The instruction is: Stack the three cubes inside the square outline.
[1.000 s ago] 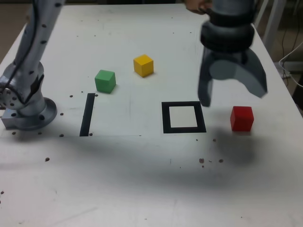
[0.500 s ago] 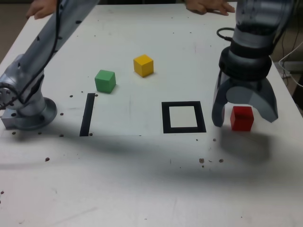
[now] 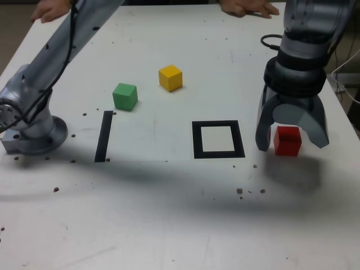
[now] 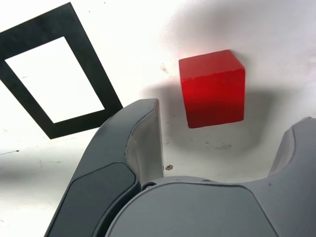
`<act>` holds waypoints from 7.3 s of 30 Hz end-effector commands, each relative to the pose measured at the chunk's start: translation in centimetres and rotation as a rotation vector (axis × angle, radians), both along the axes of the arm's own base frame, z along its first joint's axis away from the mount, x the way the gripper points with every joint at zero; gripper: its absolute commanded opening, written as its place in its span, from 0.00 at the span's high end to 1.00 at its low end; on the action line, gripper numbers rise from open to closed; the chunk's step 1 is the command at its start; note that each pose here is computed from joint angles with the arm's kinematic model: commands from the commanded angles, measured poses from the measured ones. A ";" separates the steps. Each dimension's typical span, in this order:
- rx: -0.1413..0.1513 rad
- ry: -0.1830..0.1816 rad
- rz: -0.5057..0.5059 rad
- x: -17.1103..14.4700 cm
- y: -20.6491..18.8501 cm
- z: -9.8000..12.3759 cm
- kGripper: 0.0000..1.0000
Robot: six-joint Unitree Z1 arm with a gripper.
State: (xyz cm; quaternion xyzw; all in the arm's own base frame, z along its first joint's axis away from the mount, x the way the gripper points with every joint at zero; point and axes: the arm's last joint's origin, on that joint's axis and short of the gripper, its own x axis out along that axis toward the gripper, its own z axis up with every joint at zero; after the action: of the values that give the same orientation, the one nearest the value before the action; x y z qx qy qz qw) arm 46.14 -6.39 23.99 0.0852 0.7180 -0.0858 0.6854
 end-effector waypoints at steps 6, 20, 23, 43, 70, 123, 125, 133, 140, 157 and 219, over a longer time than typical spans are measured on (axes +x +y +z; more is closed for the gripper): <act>0.004 0.009 0.010 0.5 0.7 -0.8 0.26; 0.007 0.005 0.012 1.1 1.0 -1.5 0.29; 0.007 0.008 0.011 1.1 1.0 -1.5 0.32; -0.009 0.022 0.016 0.9 1.2 -1.7 0.54; -0.029 -0.098 0.009 -4.2 2.6 3.3 0.75; -0.030 -0.048 0.116 -11.8 3.4 -1.7 0.75; -0.027 -0.049 0.116 -11.8 3.4 -1.7 0.74; -0.018 -0.023 0.109 -12.1 3.5 -1.8 0.42; -0.012 -0.011 0.099 -12.1 3.5 -1.9 0.07; -0.002 -0.092 0.093 -13.0 3.7 1.1 0.01; 0.106 0.068 0.643 -18.7 19.3 0.8 0.00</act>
State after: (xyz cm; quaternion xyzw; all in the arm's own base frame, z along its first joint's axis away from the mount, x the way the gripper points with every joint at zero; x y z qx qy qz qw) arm 27.44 12.77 24.96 -0.1116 0.7330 0.1679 0.6497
